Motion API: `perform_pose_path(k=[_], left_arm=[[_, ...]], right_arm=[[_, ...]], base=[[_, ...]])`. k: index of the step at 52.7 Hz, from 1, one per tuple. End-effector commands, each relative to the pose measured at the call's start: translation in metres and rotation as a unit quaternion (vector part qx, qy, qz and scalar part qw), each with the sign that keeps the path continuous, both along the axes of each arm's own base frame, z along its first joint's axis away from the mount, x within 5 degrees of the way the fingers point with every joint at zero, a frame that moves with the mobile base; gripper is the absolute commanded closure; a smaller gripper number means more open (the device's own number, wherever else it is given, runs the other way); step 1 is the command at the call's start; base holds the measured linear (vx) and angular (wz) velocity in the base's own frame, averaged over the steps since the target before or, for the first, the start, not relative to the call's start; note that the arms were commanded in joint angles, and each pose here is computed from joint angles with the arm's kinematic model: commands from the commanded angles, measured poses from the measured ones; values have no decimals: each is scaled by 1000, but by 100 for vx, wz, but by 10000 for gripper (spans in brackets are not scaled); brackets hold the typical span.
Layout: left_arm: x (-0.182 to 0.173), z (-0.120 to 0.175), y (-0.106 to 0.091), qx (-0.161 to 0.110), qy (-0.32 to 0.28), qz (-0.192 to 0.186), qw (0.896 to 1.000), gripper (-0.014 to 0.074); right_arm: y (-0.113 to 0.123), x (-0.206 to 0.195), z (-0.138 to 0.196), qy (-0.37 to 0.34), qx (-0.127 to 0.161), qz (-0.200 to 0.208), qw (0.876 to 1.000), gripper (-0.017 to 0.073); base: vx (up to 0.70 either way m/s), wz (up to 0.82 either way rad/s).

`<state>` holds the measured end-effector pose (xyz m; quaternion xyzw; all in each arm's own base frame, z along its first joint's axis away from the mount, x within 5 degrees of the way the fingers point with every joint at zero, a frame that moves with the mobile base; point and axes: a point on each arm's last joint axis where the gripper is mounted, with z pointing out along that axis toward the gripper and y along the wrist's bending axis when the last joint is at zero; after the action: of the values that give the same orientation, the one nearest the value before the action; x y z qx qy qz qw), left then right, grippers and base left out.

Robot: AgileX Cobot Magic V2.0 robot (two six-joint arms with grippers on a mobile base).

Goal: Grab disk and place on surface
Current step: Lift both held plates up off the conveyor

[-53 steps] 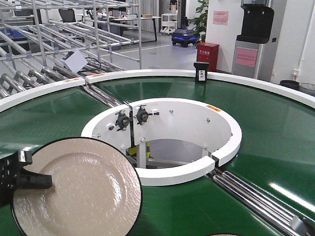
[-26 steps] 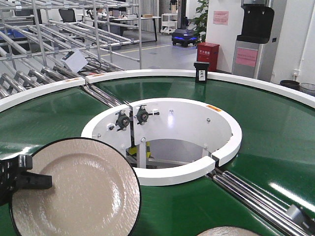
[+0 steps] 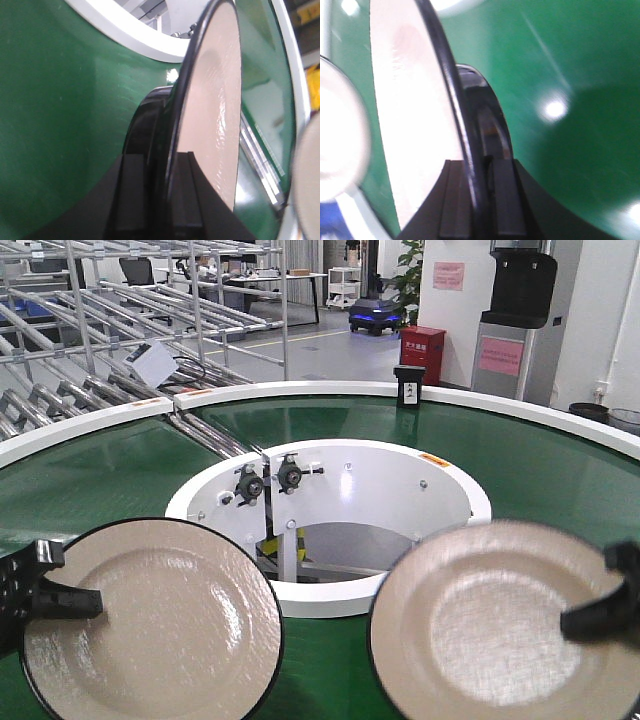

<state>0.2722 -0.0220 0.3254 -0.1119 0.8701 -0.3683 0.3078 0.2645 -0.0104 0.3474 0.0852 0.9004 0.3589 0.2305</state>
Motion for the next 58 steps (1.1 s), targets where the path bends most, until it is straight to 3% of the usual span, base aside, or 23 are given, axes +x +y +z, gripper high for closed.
perform_pose_path(k=[1,9,19,26,38,58], left_arm=[[-4,24,-13,-61,-19,17,998,595],[-6,26,-43,-81,-18,-10,997,595],[-14,29,-86,-119,-2,-30,992,595],[-18,31,-104,-129,-7,-28,991,595],[-21,32,-115,-129,-14,-31,991,595],[-21,32,-114,-128,-14,-31,991,594]], right_arm=[[14,-8,48,-51,91,6,995,568],[46,-4,77,-106,126,46,985,568],[81,4,108,-140,159,29,977,568],[92,10,118,-136,175,31,975,568],[89,16,128,-154,184,5,971,568],[89,15,128,-158,179,12,971,568]], base=[[0,0],[0,0],[0,0],[0,0],[0,0],[0,0]])
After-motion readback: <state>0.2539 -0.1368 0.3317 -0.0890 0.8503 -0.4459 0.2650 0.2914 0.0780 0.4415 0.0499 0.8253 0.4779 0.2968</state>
